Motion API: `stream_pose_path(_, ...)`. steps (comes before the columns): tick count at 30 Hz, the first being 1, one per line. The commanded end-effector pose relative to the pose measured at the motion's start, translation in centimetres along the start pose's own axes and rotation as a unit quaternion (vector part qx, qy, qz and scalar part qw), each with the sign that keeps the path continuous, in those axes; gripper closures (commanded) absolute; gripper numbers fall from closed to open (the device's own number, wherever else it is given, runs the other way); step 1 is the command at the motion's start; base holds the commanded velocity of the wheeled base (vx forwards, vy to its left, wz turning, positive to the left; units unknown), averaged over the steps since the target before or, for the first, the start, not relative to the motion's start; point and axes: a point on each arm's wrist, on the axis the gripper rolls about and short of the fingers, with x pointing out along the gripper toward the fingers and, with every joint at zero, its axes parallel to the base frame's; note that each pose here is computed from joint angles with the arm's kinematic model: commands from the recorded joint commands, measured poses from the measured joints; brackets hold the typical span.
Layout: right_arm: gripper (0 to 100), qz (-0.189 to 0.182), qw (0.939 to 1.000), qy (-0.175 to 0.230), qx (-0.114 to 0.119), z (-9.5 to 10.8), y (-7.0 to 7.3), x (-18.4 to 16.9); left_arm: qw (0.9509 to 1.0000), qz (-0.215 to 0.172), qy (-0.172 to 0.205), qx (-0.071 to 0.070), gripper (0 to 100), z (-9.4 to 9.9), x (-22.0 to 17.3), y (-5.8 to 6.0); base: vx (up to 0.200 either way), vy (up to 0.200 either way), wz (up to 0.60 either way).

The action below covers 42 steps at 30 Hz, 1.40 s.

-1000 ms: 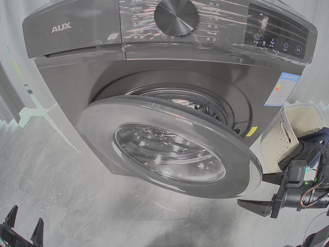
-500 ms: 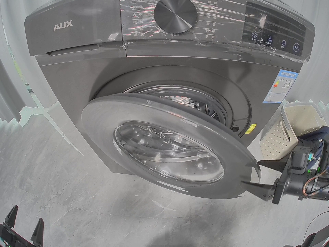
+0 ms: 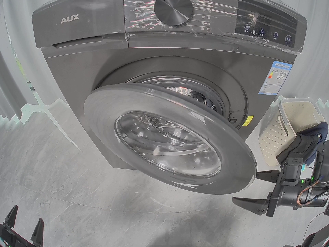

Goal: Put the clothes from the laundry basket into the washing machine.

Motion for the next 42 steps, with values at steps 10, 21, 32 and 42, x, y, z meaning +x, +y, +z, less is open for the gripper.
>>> stream_pose_path(10,0,-0.042,0.9989,-0.016,0.009,1.4,-1.7,1.3,1.0000,-0.001,0.000,0.000,0,-0.5,0.0,0.0,-0.040,0.000,0.00)
stream_pose_path(21,0,-0.007,0.9998,-0.020,-0.001,1.2,-0.6,3.2,1.0000,-0.001,0.000,0.000,0,-0.5,0.0,0.0,-0.127,0.000,0.00)
stream_pose_path(32,0,0.024,0.9991,-0.034,-0.001,0.4,0.9,1.6,1.0000,-0.002,0.000,-0.001,0,-0.5,0.0,0.0,0.000,0.000,0.00)
stream_pose_path(42,0,-0.013,0.9979,-0.063,0.006,-0.5,0.0,-1.8,1.0000,-0.002,0.000,0.000,0,-0.5,0.0,0.0,0.000,0.000,0.00)
